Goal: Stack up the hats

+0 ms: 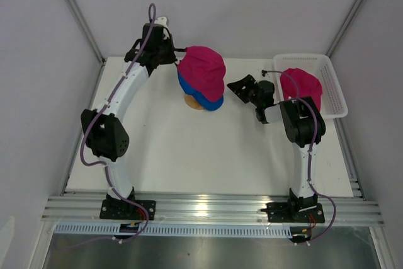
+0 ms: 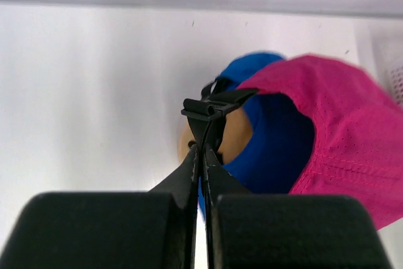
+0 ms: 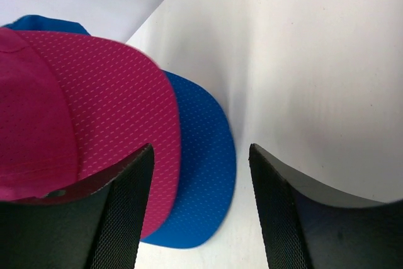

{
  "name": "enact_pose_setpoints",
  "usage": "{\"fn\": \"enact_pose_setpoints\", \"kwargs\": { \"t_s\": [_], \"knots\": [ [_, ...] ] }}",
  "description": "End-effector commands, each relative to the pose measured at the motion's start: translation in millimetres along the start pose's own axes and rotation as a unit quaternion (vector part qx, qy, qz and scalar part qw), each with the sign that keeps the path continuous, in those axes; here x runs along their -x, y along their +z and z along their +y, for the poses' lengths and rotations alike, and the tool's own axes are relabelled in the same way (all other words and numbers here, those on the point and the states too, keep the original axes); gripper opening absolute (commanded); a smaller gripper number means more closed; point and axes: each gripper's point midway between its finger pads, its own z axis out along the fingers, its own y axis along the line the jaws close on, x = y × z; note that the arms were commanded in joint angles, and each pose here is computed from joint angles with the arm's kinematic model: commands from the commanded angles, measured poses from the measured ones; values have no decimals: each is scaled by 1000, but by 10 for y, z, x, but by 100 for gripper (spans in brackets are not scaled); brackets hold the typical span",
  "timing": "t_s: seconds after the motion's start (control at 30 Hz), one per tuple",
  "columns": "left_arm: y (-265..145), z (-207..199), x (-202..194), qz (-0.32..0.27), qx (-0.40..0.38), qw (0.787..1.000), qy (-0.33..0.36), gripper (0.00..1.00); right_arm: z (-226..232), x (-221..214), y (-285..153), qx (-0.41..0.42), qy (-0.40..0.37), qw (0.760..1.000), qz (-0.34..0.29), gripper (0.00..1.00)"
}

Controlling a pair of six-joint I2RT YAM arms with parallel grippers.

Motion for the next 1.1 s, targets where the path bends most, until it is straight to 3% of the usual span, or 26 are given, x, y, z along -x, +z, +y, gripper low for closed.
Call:
{"fn": "enact_pose_setpoints", "kwargs": {
  "t_s": [0.0,0.13,0.43,0.77,1.07],
  "knots": [
    [-36,-21,314,-24,4,1000,16,1,373,280,-56,44,-8,998,-48,65],
    [106,-39,320,-12,1,1000,29,1,372,324,-104,42,-10,998,-55,65],
    [555,76,-258,62,-5,997,47,1,380,423,-194,44,-8,997,-60,66],
    [804,309,-717,102,15,993,54,1,411,253,-173,47,-2,998,-42,68],
    [857,405,-817,98,22,994,32,1,466,19,-228,56,17,998,-13,70]
  ]
}}
